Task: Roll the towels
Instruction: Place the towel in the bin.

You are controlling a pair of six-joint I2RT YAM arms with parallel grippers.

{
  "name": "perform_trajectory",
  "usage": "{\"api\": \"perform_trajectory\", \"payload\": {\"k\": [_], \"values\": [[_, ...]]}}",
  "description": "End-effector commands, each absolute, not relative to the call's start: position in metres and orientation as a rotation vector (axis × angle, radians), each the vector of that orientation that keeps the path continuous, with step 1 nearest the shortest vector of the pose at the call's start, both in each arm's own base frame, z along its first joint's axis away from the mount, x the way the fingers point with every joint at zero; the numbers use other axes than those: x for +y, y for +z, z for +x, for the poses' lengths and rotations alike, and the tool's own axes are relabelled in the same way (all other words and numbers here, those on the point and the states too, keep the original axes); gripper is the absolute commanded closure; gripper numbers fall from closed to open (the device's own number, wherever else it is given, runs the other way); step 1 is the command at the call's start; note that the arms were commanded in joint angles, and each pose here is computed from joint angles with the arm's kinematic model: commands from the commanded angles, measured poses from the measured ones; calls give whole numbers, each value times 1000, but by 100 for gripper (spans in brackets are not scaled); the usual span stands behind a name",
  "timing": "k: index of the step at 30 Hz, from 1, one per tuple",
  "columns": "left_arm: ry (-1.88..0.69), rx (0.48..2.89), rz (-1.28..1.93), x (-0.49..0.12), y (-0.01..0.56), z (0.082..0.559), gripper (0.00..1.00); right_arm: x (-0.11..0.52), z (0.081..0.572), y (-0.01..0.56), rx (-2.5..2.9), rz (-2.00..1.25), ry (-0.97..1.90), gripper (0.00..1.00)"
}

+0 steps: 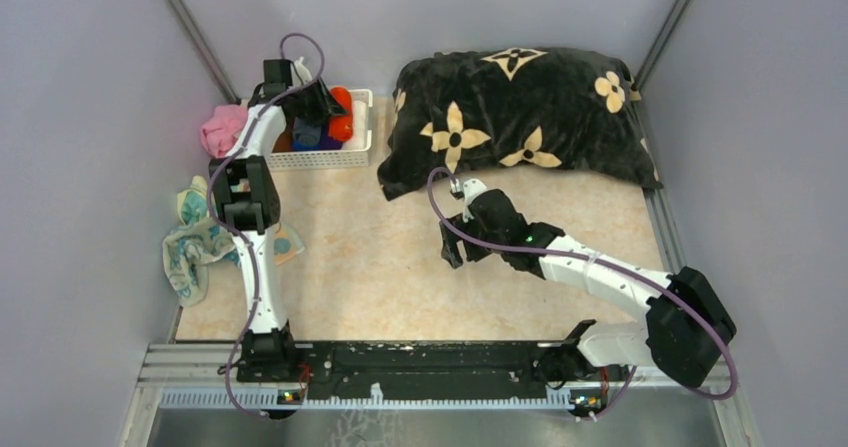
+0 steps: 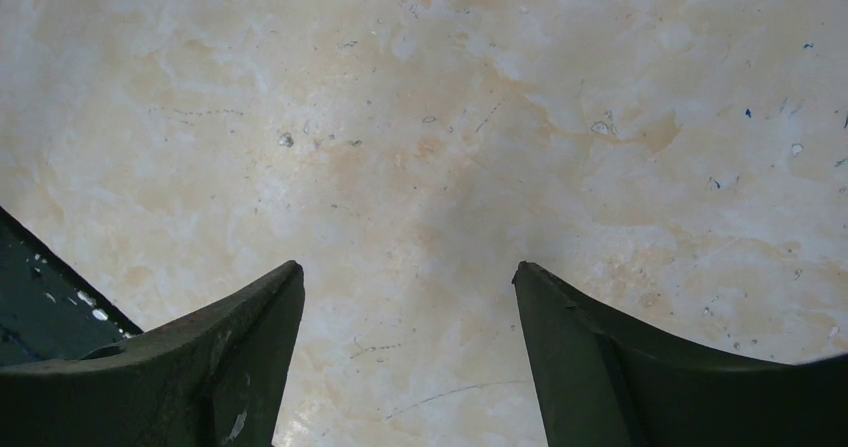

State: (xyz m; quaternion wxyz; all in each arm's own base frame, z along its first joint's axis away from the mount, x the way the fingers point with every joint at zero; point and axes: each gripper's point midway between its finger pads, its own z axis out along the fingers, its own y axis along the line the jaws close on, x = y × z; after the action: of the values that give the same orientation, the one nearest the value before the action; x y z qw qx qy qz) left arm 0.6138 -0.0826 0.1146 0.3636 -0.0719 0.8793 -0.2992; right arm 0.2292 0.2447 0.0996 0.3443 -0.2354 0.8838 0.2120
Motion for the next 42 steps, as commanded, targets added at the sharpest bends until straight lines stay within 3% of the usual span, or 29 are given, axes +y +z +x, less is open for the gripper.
{"api": "perform_trajectory", "payload": {"k": [1, 9, 12, 15, 21, 32, 36, 42], "values": [[-839, 2241, -136, -88, 159, 594, 89, 251, 235, 123, 2227, -574, 608, 23], [-809, 2365, -171, -86, 96, 593, 82, 250, 232, 117, 2237, -565, 616, 23], [-746, 2399, -186, -82, 70, 596, 68, 251, 232, 114, 2244, -569, 619, 23], [-708, 2402, -191, -78, 58, 600, 60, 253, 233, 111, 2250, -574, 623, 23], [-656, 2342, -186, -72, 80, 607, 36, 253, 231, 113, 2242, -572, 635, 23], [-649, 2254, -195, -70, 123, 611, 23, 250, 228, 119, 2231, -565, 640, 23], [-655, 2198, -198, -70, 149, 612, 1, 250, 227, 122, 2222, -562, 646, 23], [-609, 2142, -215, -62, 184, 606, 1, 249, 225, 127, 2210, -563, 658, 23]]}}
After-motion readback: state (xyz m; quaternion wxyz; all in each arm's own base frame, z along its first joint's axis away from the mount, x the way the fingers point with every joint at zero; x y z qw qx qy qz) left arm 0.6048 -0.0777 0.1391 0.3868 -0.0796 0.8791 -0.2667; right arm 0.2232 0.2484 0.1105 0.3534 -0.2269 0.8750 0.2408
